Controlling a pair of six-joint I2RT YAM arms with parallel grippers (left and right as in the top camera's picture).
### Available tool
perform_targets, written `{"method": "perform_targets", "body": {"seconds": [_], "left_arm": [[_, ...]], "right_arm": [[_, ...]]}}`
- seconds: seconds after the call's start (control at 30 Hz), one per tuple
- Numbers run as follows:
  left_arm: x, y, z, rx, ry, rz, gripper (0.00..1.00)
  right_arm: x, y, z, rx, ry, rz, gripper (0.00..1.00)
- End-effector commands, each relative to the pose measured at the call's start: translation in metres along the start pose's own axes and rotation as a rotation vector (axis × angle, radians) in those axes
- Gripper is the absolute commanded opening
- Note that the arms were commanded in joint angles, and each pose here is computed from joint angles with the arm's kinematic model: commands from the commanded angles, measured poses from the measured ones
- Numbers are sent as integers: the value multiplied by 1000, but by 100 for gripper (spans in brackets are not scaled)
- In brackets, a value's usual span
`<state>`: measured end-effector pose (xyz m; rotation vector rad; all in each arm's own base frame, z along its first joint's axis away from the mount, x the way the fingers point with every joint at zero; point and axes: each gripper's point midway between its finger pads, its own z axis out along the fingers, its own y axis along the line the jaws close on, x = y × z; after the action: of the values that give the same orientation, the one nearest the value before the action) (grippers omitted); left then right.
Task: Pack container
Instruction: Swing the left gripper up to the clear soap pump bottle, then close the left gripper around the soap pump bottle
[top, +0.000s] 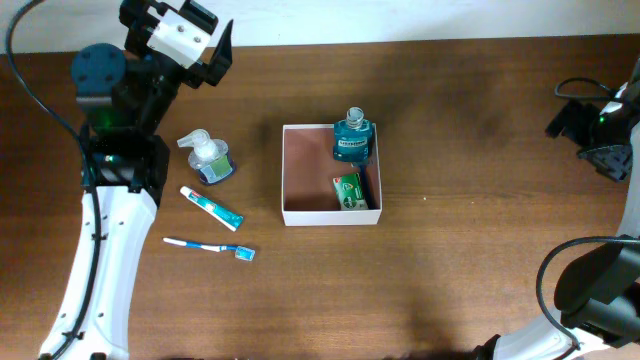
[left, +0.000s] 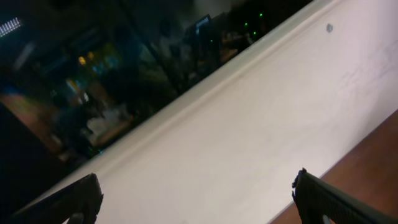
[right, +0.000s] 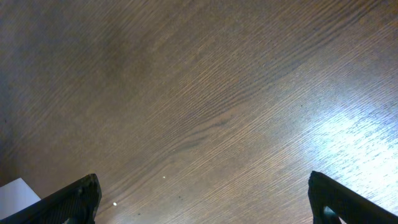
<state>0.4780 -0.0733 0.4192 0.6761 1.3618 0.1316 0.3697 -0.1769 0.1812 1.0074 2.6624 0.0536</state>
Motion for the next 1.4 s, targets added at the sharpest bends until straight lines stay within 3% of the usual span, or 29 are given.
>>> {"method": "perform_targets", "body": {"seconds": [0.0, 0.03, 0.13, 0.3, 0.5, 0.6, 0.63, 0.73, 1.1, 1.37], "left_arm": [[25, 34, -14, -211, 147, -369, 99], [51, 35, -21, -255, 240, -477, 99], [100, 9, -35, -169, 439, -604, 99], [131, -22, -56, -93, 617, -662, 99], [126, -25, -53, -63, 595, -680, 99], [130, -28, -57, -91, 623, -771, 99], [148, -27, -70, -220, 705, -928, 99], [180, -30, -94, -473, 828, -1204, 100], [201, -104, -78, -336, 1024, -1177, 99], [208, -105, -78, -374, 1044, -1137, 99]], "right_arm": [[-5, 1, -12, -7, -36, -3, 99], [-5, 1, -12, -7, -36, -4, 99], [-5, 1, -12, -7, -36, -4, 99], [-5, 1, -12, -7, -36, -3, 99], [-5, 1, -12, -7, -36, -3, 99], [-5, 1, -12, -7, -36, -4, 99], [-5, 1, -12, -7, -36, -4, 99], [-5, 1, -12, -7, -36, -3, 99], [-5, 1, -12, -7, -36, -3, 99], [-5, 1, -12, -7, -36, -3, 99]]}}
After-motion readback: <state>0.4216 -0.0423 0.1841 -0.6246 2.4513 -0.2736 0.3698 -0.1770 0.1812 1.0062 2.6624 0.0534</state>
